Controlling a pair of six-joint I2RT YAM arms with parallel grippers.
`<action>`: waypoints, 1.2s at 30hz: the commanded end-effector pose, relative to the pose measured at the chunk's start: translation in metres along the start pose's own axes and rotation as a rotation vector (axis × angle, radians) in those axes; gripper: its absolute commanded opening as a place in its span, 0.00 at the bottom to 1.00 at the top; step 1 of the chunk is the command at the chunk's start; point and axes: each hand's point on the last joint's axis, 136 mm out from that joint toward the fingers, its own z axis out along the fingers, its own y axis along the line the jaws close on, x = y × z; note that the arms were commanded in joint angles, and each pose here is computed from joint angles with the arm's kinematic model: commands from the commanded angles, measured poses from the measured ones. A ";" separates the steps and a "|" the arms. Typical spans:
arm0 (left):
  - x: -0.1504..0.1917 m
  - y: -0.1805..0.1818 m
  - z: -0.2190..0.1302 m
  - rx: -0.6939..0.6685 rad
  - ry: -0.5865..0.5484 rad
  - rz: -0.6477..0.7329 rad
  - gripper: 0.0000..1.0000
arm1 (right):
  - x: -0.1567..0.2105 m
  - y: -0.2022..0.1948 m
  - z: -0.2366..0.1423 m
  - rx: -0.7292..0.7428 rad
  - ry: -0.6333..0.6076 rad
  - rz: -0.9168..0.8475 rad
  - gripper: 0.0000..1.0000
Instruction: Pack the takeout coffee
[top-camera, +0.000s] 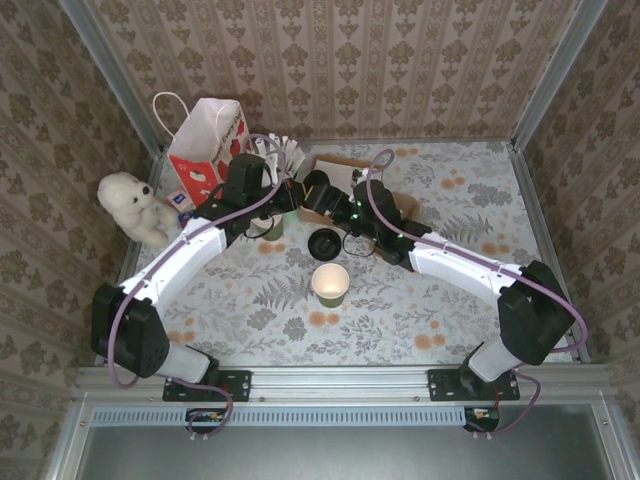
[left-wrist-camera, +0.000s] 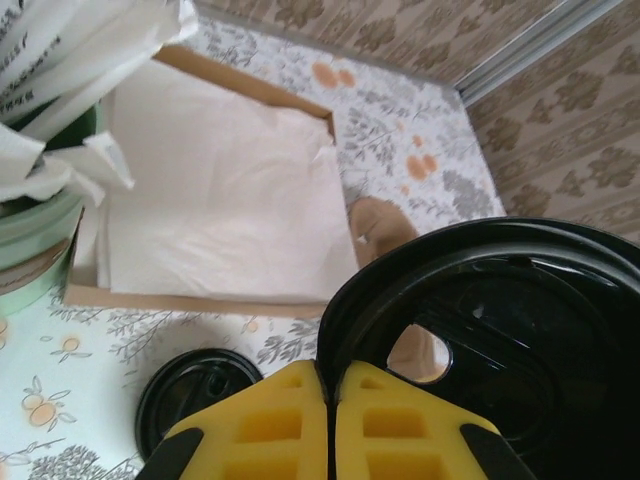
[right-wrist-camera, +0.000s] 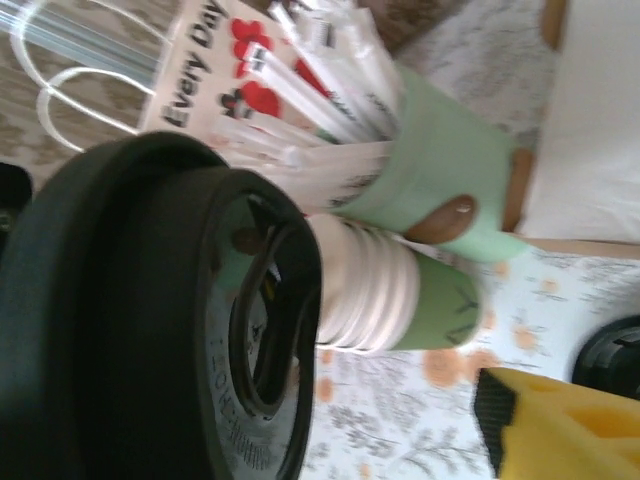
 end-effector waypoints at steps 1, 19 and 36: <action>-0.008 -0.011 -0.009 0.034 -0.048 -0.011 0.00 | -0.007 0.029 -0.006 -0.135 -0.050 0.002 0.70; -0.003 -0.004 -0.012 -0.022 -0.023 0.078 0.00 | -0.020 0.039 -0.016 -0.042 -0.077 -0.275 0.48; -0.013 -0.033 -0.030 0.147 -0.002 0.082 0.33 | -0.031 0.058 -0.039 -0.028 -0.098 -0.718 0.14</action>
